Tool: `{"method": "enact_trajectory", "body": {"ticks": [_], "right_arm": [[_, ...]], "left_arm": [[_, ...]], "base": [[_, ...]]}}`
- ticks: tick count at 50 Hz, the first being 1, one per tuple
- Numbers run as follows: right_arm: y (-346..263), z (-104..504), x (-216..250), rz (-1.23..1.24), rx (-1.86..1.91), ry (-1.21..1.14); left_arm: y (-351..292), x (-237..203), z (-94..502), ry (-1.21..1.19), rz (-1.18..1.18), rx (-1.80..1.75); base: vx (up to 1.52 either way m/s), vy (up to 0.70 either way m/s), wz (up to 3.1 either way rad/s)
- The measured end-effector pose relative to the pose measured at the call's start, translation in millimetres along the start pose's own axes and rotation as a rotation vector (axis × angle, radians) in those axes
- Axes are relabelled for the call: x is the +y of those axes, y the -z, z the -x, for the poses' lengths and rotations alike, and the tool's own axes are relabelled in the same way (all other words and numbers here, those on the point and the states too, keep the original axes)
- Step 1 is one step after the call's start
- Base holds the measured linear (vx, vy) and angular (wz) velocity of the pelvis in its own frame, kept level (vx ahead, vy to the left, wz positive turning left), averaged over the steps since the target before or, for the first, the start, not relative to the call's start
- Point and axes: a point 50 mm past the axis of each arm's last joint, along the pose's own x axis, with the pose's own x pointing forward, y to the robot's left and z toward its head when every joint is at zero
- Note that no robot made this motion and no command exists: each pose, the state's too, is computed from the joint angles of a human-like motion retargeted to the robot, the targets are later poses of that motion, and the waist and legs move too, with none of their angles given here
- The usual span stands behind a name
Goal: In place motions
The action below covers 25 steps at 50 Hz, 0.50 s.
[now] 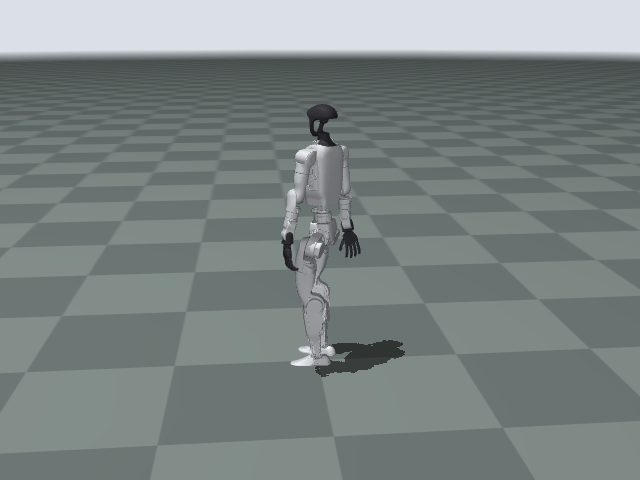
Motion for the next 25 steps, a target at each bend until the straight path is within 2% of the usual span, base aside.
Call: {"method": "enact_trajectory", "body": {"ticks": [7, 16, 25], "right_arm": [[-29, 8, -26, 0.002, -0.061, 0.029], [-79, 23, -41, -0.027, -0.205, 0.065], [-45, 10, -17, -0.217, -0.085, -0.008]], "left_arm": [[12, -17, -3, 0.096, 0.232, -0.012], [26, -19, -4, 0.099, 0.332, -0.002], [19, 13, 3, 0.025, 0.224, 0.039]], "base": [[-0.41, 0.08, -3.51], [-0.34, 0.03, -4.18], [-0.07, -0.07, -1.37]]}}
